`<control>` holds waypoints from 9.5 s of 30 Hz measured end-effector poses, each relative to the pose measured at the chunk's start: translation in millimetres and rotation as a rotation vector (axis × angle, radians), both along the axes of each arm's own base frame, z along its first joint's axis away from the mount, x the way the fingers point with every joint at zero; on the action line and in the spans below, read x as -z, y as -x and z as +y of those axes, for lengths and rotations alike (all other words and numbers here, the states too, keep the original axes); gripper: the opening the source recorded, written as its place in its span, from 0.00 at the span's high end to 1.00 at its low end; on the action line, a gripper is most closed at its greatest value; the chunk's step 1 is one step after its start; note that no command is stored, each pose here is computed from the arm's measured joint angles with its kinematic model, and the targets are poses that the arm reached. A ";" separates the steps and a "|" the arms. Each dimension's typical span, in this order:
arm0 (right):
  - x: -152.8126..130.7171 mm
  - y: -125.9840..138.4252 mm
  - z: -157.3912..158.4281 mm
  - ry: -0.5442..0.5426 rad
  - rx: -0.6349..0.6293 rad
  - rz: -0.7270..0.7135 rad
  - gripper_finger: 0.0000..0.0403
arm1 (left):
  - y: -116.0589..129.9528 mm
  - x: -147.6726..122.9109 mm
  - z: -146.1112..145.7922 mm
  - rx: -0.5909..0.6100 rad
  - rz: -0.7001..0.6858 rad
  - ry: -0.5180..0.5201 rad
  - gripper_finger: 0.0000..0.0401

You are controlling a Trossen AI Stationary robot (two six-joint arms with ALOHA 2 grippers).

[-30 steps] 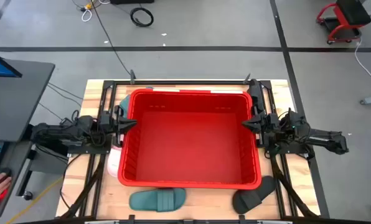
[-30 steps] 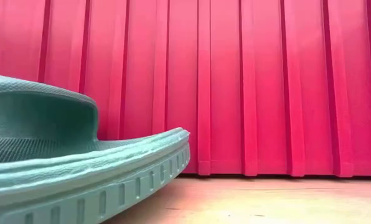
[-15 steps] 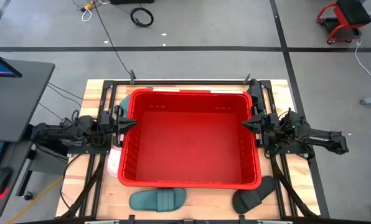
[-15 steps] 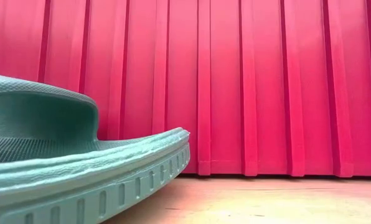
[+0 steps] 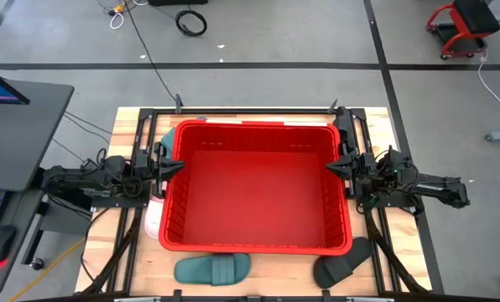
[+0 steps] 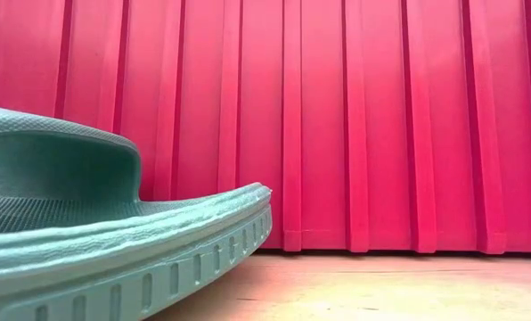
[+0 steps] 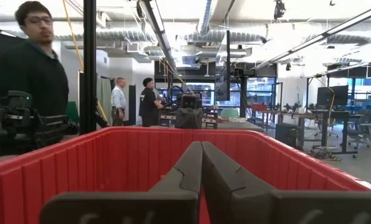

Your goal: Pick and place slides into bin

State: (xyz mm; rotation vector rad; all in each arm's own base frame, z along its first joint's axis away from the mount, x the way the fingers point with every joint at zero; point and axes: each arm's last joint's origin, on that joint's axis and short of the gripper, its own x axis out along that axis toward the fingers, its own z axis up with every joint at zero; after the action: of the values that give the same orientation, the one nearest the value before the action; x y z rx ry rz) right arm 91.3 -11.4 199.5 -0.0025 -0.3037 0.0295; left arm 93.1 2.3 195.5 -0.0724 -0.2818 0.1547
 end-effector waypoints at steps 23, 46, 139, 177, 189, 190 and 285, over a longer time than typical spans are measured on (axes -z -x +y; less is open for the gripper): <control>0.0 0.0 0.0 0.000 0.000 0.000 0.97 | 0.0 0.0 0.0 0.000 0.000 0.000 0.92; 0.0 0.0 0.0 0.000 0.000 0.000 0.97 | 0.0 0.0 0.0 0.000 0.000 0.000 0.93; -120.7 -36.0 -314.8 -1.099 1.145 1.550 0.18 | 0.0 0.0 0.0 0.000 0.000 0.000 0.92; -37.6 -62.9 -343.0 -0.718 0.810 2.131 0.21 | 0.0 0.0 0.0 0.000 0.000 0.000 0.93; -31.9 -63.1 -343.8 -0.663 0.642 2.162 0.21 | 0.0 0.0 0.0 0.000 0.000 0.000 0.90; -32.4 -62.1 -343.5 -0.678 0.617 2.149 0.22 | 0.0 0.0 0.0 0.000 0.000 0.000 0.90; -1.9 -22.5 -179.3 -1.627 1.774 -0.217 0.94 | 8.5 -4.3 14.4 -0.525 -0.067 0.176 0.92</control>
State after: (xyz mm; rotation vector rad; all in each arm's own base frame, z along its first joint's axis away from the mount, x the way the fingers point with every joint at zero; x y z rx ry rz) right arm 113.8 -190.6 201.4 1.3394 -0.3761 -1.9920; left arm 84.6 16.6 199.8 -0.1775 -0.3491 0.6996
